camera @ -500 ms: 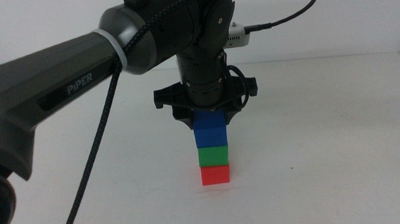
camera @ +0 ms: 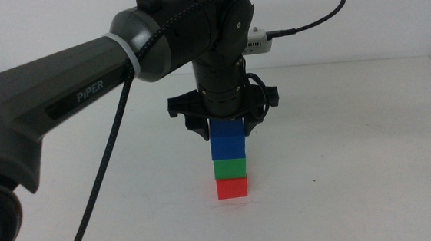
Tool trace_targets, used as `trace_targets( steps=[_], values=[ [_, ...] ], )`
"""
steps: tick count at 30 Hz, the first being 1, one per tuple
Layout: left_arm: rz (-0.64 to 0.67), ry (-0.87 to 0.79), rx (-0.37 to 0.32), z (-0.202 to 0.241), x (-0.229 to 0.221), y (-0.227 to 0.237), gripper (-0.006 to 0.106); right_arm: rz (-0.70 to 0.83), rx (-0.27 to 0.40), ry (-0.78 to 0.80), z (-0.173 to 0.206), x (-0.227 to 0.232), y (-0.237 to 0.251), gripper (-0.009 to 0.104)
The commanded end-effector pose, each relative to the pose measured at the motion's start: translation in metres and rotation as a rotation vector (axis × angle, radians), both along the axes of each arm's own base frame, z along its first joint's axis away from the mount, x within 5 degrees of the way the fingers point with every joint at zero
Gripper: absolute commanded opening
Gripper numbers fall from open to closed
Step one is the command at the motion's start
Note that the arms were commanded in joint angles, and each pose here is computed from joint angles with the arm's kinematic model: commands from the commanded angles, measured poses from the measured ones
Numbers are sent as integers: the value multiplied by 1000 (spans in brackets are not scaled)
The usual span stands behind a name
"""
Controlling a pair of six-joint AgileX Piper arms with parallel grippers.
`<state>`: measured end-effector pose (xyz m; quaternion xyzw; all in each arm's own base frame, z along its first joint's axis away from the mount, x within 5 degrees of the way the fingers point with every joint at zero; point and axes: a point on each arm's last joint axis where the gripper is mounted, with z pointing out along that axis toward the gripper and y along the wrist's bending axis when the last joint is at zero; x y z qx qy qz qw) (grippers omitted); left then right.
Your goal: Stack red cubes first, then green, then blue cubes in a specific spot.
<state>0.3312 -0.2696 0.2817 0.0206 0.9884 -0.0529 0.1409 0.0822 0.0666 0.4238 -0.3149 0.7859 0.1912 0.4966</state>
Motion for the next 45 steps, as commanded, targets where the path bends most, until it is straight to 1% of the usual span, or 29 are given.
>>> trace_targets(
  steps=[1, 7, 9, 12, 15, 16, 19, 21, 23, 24, 25, 27, 28, 29, 33, 35, 38, 42, 45],
  values=[
    [-13, -88, -69, 33, -5, 2, 71, -16, 47, -80, 13, 1, -1, 80],
    [-27, -104, -77, 42, -8, 5, 75, -16, 47, -80, 13, 1, -1, 80],
    [-47, -118, -82, 52, -13, 9, 75, -16, 47, -80, 13, 1, -1, 80],
    [-107, -159, -88, 78, -26, 20, 75, -16, 47, -80, 13, 1, -1, 80],
    [-181, -218, -71, 108, -43, 36, 75, -16, 47, -80, 13, 1, -1, 80],
    [-191, -232, -73, 116, -48, 41, 75, -16, 47, -80, 13, 1, -1, 80],
    [-192, -299, -115, 144, -66, 56, 75, -16, 47, -80, 13, 1, -1, 80],
    [-186, -340, -118, 158, -74, 66, 75, -16, 47, -80, 13, 1, -1, 80],
    [-186, -372, -99, 168, -82, 76, 75, -16, 47, -80, 13, 1, -1, 80],
    [-210, -378, -72, 173, -87, 82, 75, -16, 47, -80, 13, 1, -1, 80],
    [-255, -400, -52, 177, -91, 86, 75, -16, 47, -80, 13, 1, -1, 80],
    [-389, -460, -3, 189, -103, 95, 75, -16, 47, -80, 13, 1, -1, 80],
    [-431, -482, 5, 194, -108, 99, 75, -16, 47, -80, 13, 1, -1, 80],
    [-444, -504, 9, 199, -113, 103, 75, -16, 47, -80, 13, 1, -1, 80],
    [-417, -579, 30, 212, -133, 128, 75, -16, 47, -80, 13, 1, -1, 80],
    [-388, -618, 14, 215, -142, 143, 75, -16, 47, -80, 13, 1, -1, 80],
    [-344, -695, -35, 213, -156, 171, 75, -16, 47, -80, 13, 1, -1, 80],
    [-318, -837, -33, 206, -177, 204, 75, -16, 47, -80, 13, 1, -1, 80],
    [-261, -920, -20, 202, -193, 222, 75, -16, 47, -80, 13, 1, -1, 80]
  ],
)
